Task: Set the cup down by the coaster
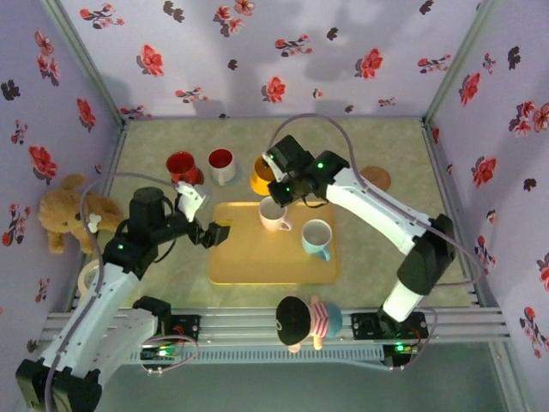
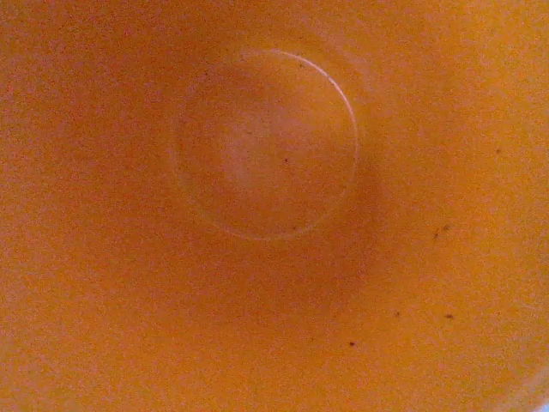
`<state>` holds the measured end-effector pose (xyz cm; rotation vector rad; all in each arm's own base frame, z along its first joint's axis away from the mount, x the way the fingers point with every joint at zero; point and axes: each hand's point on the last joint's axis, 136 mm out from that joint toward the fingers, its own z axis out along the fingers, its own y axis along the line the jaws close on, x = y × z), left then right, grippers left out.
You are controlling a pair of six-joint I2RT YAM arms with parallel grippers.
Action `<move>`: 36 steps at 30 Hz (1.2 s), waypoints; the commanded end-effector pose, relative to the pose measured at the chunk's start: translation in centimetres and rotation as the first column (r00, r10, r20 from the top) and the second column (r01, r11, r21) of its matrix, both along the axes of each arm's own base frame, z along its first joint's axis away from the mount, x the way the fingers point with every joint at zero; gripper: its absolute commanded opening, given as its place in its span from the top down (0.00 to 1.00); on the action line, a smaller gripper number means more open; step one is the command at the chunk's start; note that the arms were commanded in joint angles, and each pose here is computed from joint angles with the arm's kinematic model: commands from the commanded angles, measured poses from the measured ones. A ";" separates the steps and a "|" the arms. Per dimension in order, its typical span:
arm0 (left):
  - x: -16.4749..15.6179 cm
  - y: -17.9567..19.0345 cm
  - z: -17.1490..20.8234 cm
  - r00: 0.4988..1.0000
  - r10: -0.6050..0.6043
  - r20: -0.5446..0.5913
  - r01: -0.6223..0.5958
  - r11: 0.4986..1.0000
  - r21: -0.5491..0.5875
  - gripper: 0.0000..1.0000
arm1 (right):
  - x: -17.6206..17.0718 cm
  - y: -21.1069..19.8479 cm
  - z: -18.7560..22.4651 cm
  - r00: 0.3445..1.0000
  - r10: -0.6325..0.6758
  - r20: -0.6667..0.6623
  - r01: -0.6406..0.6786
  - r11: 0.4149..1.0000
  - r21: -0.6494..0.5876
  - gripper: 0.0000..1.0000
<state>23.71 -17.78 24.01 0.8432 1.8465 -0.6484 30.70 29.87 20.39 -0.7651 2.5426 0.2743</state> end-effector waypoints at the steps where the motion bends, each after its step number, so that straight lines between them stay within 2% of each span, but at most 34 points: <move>1: 1.4 -0.4 1.3 0.998 -0.004 0.058 0.007 0.999 -0.044 0.00 | 3.2 -0.5 1.2 0.997 -0.053 0.055 0.054 0.998 -0.012 1.00; 18: 5.6 -0.7 -2.1 0.999 0.030 0.013 -0.029 0.998 -0.056 0.00 | 12.4 -1.3 -5.1 0.982 -0.184 -0.037 0.182 0.982 -0.055 1.00; 36: 6.0 -0.3 -4.9 0.996 0.063 -0.069 -0.066 0.997 -0.040 0.00 | 14.7 -1.9 -10.6 0.974 -0.214 -0.069 0.199 0.962 -0.186 1.00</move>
